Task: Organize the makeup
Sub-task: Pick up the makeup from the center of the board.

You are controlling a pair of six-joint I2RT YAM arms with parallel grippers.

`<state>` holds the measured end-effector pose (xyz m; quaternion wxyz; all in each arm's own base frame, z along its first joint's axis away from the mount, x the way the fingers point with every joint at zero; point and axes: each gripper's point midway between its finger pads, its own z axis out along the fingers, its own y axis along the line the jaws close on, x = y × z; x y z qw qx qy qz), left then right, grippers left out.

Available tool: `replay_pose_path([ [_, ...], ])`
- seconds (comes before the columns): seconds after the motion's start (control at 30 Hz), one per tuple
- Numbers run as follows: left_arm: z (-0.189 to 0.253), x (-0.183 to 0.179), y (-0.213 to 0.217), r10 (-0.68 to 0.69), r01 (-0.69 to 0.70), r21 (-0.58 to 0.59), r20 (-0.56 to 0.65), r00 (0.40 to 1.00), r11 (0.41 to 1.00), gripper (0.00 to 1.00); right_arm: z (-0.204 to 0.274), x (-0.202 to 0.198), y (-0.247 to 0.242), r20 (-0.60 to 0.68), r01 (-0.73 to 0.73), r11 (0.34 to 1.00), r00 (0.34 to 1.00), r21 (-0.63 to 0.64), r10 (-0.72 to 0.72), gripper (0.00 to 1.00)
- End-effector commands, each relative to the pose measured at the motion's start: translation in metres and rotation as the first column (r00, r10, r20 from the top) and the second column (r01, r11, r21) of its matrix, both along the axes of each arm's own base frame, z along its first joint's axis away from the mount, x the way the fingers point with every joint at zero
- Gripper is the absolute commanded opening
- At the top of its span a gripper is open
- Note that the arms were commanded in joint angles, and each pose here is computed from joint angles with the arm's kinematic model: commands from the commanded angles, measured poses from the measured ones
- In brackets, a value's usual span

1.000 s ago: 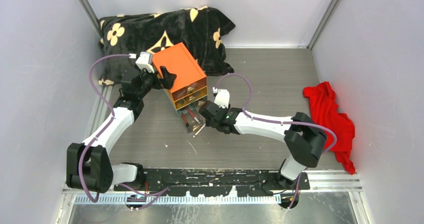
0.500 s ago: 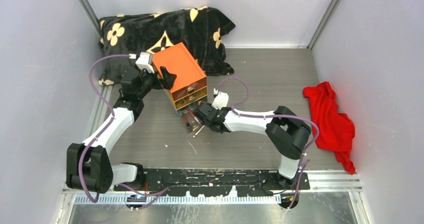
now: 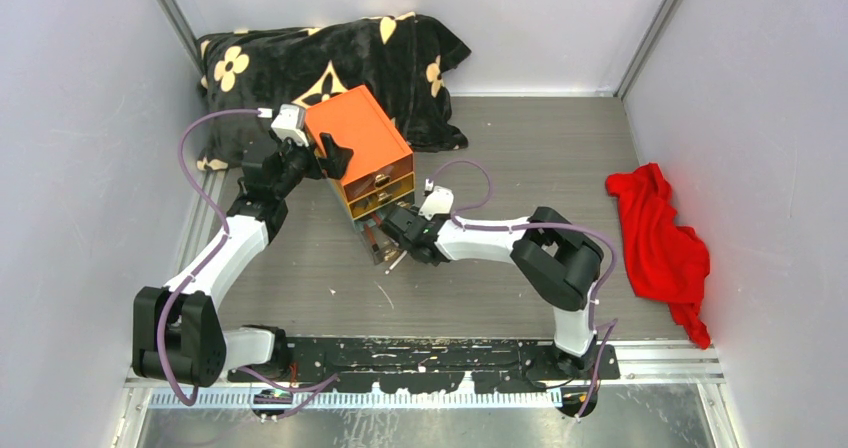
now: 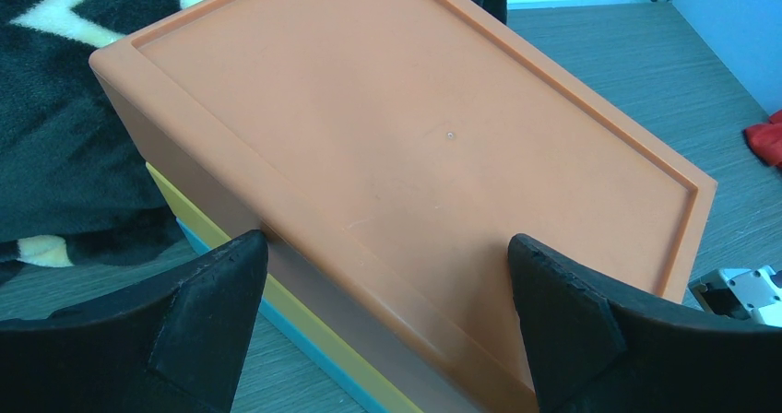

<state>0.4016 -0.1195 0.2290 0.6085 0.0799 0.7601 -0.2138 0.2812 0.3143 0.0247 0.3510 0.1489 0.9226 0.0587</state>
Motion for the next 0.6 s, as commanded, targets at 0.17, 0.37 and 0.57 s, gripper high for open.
replay_pose_path([
  [0.17,-0.058,-0.025,-0.006,-0.058,0.068,0.046,-0.182,0.981,0.997,1.00,0.004,0.017,0.000,0.044,0.077,0.997,0.996,0.031,-0.078,0.46],
  [0.37,-0.059,-0.024,-0.005,-0.054,0.064,0.049,-0.183,0.982,0.997,1.00,-0.007,0.006,-0.025,0.015,0.096,0.995,0.995,-0.019,-0.096,0.39],
  [0.57,-0.061,-0.025,-0.004,-0.049,0.059,0.052,-0.185,0.981,0.997,1.00,-0.024,-0.013,-0.057,-0.030,0.096,0.991,0.995,-0.096,-0.099,0.26],
])
